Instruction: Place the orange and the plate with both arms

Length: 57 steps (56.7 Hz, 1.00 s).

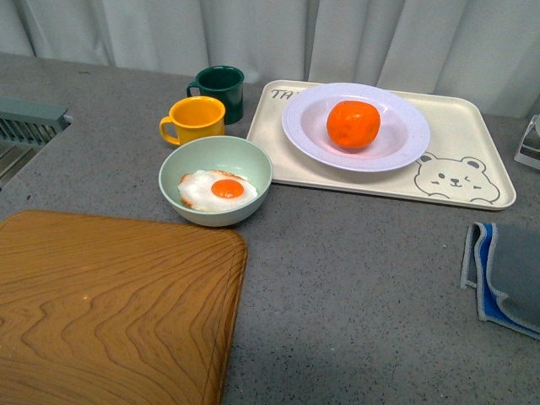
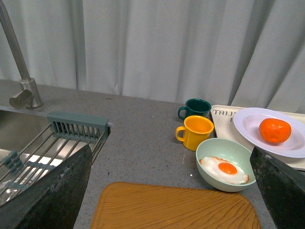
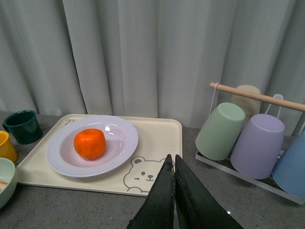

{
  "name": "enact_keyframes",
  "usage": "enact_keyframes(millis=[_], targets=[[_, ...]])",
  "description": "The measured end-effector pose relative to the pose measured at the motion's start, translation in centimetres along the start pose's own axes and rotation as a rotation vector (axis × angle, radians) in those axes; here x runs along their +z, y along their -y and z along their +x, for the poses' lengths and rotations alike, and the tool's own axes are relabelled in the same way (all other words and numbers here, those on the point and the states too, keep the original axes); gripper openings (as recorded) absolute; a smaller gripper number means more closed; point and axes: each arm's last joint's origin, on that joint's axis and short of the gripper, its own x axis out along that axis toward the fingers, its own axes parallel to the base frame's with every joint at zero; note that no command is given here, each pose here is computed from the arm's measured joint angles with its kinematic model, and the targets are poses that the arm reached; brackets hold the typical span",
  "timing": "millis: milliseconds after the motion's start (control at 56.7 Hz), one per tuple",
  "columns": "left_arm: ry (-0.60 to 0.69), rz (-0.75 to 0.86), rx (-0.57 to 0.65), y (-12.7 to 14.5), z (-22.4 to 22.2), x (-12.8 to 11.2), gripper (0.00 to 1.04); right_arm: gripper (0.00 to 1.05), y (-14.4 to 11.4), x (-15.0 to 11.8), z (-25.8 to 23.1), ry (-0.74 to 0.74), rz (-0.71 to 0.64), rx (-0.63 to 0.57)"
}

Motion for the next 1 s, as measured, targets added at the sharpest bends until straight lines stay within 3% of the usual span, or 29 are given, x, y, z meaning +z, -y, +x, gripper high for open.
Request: enact_keyframes(millis=[1005], targets=[[0.0,0.0,0.0,0.0,0.0,0.0,0.98,0.01,0.0,0.6,-3.9,0.024,-0.001,0.001]])
